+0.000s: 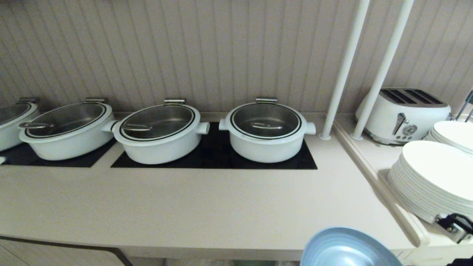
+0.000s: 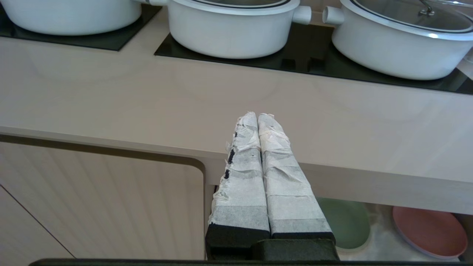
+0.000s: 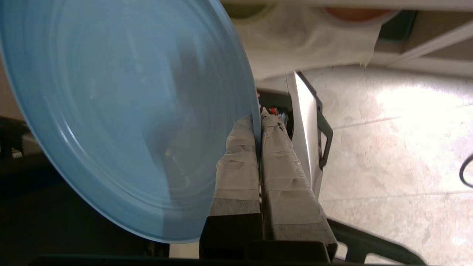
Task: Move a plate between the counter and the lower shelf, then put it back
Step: Put the plate
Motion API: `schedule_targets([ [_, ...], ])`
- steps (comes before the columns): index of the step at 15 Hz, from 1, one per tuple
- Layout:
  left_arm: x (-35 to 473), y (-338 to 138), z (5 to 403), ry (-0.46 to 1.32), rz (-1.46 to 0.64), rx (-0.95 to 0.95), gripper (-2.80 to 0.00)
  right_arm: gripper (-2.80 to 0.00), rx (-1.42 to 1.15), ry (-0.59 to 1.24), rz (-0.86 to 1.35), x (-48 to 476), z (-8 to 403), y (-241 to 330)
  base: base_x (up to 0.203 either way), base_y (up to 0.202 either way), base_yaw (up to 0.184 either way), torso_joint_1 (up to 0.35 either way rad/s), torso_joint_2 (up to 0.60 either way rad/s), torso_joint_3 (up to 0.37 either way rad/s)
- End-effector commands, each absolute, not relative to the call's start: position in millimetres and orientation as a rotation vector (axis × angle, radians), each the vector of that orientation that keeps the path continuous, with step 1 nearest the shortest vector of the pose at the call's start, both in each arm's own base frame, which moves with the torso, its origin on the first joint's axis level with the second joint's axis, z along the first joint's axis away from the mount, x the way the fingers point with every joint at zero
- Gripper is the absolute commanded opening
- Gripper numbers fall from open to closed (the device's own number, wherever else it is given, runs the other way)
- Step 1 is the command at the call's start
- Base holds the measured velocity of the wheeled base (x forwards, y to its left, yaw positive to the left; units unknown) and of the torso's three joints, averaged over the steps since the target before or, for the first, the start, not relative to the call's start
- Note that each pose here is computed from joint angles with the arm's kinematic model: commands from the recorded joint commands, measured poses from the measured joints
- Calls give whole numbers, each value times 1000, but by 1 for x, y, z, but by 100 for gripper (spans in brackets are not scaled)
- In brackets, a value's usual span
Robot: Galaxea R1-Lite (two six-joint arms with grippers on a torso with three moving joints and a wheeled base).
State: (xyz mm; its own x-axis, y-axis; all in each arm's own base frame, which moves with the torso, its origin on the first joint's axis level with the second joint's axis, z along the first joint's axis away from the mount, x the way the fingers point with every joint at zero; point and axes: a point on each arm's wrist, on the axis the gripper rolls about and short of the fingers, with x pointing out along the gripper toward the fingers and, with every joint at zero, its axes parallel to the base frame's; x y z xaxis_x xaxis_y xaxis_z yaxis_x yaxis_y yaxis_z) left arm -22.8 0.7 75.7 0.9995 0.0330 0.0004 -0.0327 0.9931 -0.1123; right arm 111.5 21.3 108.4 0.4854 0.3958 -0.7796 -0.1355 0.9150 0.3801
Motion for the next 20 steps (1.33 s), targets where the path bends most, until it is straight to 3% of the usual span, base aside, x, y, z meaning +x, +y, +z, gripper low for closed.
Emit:
schedule_targets([
  [1, -23, 1, 76, -3, 34, -114, -280, -280, 287, 1022, 331, 128, 114, 23, 0, 0, 0, 0, 0, 0],
  [9, -23, 1, 76, -3, 34, -114, -280, -280, 285, 1000, 402, 174, 131, 35, 0, 0, 0, 0, 0, 0],
  [20, -23, 1, 76, -2, 34, -114, -280, -280, 213, 1076, 586, 257, 126, 116, 0, 0, 0, 0, 0, 0],
])
